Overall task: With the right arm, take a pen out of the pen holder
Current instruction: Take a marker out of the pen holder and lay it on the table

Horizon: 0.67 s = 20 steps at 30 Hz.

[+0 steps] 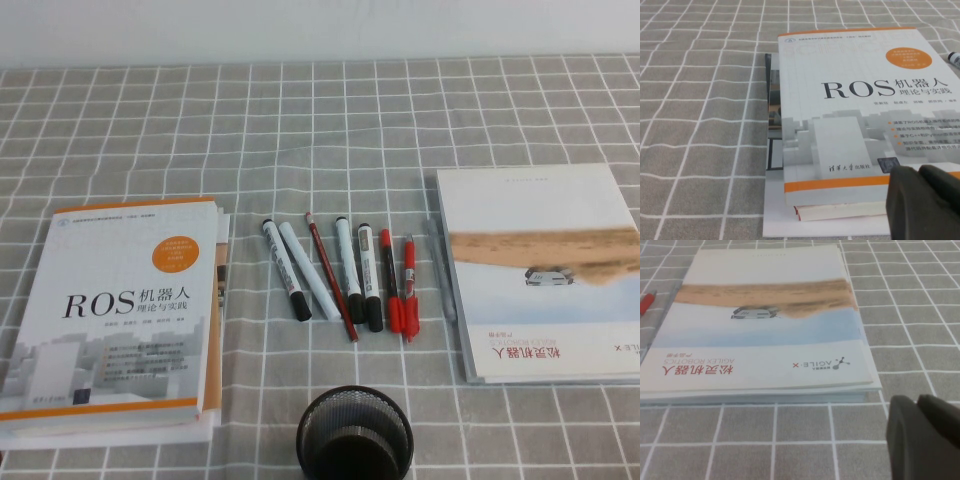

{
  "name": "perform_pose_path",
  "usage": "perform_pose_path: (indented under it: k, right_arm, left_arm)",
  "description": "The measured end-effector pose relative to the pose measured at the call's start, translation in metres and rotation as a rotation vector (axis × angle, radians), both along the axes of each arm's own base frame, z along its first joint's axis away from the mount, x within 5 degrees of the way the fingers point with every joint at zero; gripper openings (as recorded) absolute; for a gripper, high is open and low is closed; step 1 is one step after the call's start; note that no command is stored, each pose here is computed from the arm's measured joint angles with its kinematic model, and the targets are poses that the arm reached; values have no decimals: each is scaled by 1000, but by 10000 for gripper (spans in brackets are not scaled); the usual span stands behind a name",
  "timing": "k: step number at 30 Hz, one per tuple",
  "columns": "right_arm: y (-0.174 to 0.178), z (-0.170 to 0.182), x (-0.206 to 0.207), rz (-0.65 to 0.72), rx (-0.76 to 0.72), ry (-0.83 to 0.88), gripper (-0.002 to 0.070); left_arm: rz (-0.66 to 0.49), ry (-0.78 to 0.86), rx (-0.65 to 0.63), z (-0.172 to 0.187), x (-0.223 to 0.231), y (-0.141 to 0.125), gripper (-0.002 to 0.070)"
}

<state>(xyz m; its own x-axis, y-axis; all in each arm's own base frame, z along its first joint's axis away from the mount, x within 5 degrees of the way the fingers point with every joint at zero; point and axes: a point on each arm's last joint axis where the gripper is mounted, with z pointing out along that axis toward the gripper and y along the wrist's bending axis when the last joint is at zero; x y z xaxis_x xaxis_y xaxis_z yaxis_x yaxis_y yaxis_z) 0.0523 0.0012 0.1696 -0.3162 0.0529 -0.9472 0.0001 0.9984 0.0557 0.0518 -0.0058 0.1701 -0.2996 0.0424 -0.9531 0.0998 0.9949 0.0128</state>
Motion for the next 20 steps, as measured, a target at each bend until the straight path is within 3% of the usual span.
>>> perform_pose_path:
  k: [20]
  right_arm:
    - [1, 0, 0, 2, 15, 2, -12]
  left_arm:
    - [0, 0, 0, 0, 0, 0, -3]
